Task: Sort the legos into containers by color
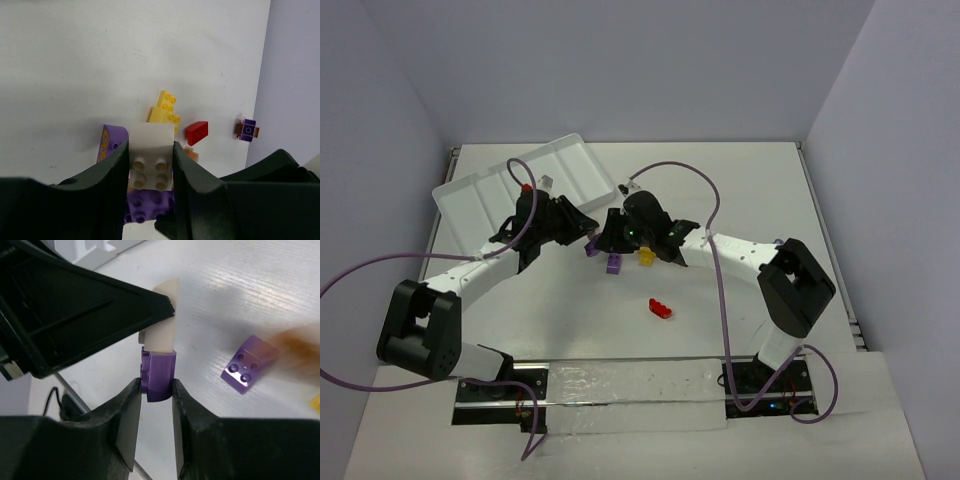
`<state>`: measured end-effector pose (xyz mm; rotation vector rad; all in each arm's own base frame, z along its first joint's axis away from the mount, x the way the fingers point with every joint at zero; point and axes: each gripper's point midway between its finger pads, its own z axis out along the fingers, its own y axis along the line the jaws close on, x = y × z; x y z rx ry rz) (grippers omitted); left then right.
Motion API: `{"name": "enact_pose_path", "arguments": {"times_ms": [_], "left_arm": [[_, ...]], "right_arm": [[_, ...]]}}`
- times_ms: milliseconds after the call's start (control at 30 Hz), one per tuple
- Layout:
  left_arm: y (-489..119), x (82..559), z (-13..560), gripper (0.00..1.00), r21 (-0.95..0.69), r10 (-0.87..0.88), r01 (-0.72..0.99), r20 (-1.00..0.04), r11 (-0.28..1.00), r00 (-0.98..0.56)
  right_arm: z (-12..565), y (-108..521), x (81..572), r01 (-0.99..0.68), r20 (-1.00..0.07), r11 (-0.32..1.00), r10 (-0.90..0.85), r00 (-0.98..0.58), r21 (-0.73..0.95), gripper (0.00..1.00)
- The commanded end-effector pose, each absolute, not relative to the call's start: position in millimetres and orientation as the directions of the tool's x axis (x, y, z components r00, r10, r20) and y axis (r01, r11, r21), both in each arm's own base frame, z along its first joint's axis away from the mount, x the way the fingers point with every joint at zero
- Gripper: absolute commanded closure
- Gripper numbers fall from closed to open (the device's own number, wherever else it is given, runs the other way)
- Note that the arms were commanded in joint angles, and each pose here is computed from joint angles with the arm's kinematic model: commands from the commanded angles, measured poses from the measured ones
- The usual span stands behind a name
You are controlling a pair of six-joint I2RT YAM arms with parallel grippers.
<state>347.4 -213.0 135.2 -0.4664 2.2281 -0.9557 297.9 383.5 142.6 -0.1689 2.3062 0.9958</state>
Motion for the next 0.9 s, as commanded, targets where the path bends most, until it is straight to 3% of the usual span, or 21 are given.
{"name": "enact_pose_path", "arguments": {"times_ms": [0,133,467,867], "left_arm": [[-216.6,348.0,141.2,1.0,-0.748,-0.545,-0.04,-0.444,0.662,-0.711],[-213.4,347.6,134.9,1.0,-0.729,-0.537,-0.054,-0.45,0.682,-0.713],[-206.1,348.4,121.2,1.0,-0.697,-0.541,-0.093,-0.456,0.711,-0.707],[-196.4,352.0,118.2,1.0,-0.65,-0.531,-0.121,-0.483,0.75,-0.697]], "right_arm": [[177.3,398.5,312.3,-0.374,-0.636,0.673,0.187,-0.749,0.638,0.78],[176.5,396.0,312.4,-0.365,-0.634,0.682,0.188,-0.75,0.634,0.99],[176.8,388.9,311.9,-0.361,-0.647,0.703,0.185,-0.739,0.613,1.0],[173.7,285.8,318.2,-0.208,-0.738,0.892,0.181,-0.65,0.402,1.0]]}}
